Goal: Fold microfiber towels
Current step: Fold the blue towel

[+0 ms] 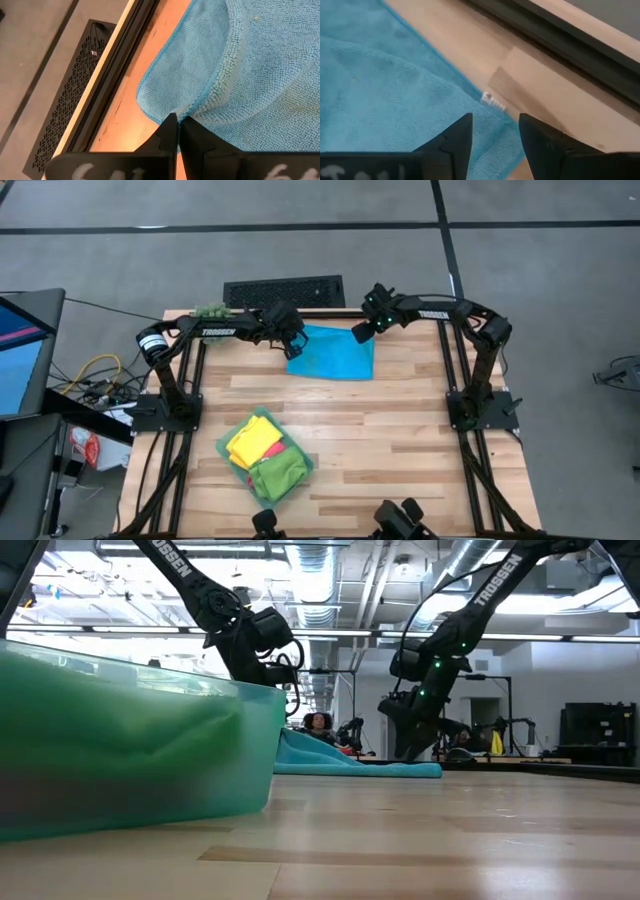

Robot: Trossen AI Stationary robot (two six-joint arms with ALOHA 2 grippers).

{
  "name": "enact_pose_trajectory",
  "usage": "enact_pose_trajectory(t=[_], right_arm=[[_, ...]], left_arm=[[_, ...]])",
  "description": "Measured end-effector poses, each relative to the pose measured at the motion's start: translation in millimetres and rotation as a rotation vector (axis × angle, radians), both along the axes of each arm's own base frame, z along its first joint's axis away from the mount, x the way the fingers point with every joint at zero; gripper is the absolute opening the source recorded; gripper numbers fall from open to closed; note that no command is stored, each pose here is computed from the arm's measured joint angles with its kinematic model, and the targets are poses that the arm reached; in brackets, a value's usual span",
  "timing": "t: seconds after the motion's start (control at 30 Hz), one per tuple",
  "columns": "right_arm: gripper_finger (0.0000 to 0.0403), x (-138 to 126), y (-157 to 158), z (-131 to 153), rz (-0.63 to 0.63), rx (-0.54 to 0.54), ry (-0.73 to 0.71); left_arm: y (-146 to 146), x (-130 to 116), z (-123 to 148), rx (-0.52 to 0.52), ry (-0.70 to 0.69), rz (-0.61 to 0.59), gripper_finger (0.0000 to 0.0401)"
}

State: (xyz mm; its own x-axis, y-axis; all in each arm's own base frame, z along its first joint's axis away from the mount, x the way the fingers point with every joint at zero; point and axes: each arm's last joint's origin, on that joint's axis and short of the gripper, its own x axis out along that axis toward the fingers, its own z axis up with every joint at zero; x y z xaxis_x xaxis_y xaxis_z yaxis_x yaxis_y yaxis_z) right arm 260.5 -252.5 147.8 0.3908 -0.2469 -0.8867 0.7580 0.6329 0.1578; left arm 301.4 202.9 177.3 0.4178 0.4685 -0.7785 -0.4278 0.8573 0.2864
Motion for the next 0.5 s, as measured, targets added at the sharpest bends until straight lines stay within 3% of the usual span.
enact_pose_trajectory(t=[0.2, 0.5], right_arm=[[0.0186, -0.9, -0.4, -15.4, -0.018, 0.054, 0.036], [0.0183, 7.7, 1.8, -17.5, 0.006, 0.046, 0.050]], left_arm=[[0.0, 0.0, 0.0, 0.000, -0.001, 0.001, 0.0000], [0.0, 0.0, 0.0, -0.001, -0.001, 0.001, 0.0000]])
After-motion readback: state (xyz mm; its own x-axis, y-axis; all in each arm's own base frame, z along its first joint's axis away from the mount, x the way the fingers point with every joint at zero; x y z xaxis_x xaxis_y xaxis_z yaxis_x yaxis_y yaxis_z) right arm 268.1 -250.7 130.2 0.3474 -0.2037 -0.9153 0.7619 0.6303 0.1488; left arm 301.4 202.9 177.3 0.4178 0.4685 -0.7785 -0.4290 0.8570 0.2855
